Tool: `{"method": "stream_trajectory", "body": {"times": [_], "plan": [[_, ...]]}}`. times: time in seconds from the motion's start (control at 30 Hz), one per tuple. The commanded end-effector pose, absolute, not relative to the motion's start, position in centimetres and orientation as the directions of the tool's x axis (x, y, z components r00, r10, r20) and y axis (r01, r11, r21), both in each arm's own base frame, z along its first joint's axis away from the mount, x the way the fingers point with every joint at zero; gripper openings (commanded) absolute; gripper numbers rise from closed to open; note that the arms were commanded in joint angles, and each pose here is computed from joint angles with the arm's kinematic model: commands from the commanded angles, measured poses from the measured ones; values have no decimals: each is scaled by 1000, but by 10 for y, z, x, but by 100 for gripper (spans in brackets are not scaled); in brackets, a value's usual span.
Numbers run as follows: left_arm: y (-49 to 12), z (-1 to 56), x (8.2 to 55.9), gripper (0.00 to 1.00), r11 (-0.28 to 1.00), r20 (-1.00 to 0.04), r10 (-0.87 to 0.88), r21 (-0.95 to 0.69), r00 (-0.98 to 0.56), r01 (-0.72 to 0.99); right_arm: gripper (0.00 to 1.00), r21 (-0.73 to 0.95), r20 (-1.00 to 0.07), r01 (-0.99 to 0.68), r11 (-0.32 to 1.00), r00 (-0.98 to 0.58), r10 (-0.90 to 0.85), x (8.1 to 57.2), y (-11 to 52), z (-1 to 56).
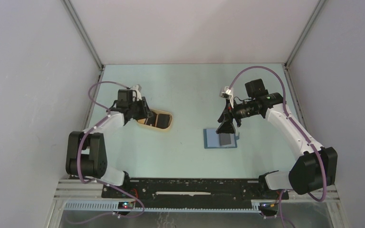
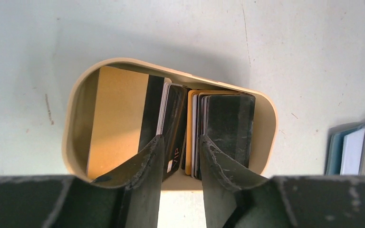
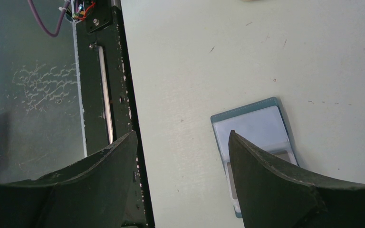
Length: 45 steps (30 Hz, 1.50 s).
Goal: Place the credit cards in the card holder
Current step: Pick up the credit card from the storage box.
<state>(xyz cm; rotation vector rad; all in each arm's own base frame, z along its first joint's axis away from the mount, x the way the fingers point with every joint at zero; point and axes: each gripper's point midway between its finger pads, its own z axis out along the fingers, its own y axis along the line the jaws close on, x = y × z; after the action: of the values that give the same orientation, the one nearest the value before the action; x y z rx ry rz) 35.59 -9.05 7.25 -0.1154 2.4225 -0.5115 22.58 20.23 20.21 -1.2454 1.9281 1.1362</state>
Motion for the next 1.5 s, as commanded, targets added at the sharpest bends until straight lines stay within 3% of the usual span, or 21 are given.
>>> {"method": "stream_trajectory", "body": {"times": [0.0, 0.2, 0.53, 0.8, 1.2, 1.47], "plan": [[-77, 101, 357, 39, 937, -678, -225, -347, -699, 35, 79, 337, -825, -923, 183, -384, -414, 224, 203, 209], [-98, 121, 350, 45, 938, -733, -182, -330, -656, 109, 79, 340, -821, -922, 185, -387, -419, 224, 203, 207], [-128, 80, 348, 71, 984, -601, 33, -122, -798, 132, 79, 340, -821, -922, 188, -388, -419, 225, 203, 207], [-145, 71, 354, 73, 985, -537, 147, -1, -831, 175, 79, 337, -822, -923, 186, -385, -420, 225, 203, 207], [-153, 57, 359, 69, 980, -448, 187, 20, -874, 200, 79, 331, -828, -926, 182, -378, -415, 224, 203, 210], [-156, 54, 359, 85, 982, -470, 168, -1, -866, 191, 79, 325, -832, -926, 189, -376, -409, 224, 201, 213]]}}
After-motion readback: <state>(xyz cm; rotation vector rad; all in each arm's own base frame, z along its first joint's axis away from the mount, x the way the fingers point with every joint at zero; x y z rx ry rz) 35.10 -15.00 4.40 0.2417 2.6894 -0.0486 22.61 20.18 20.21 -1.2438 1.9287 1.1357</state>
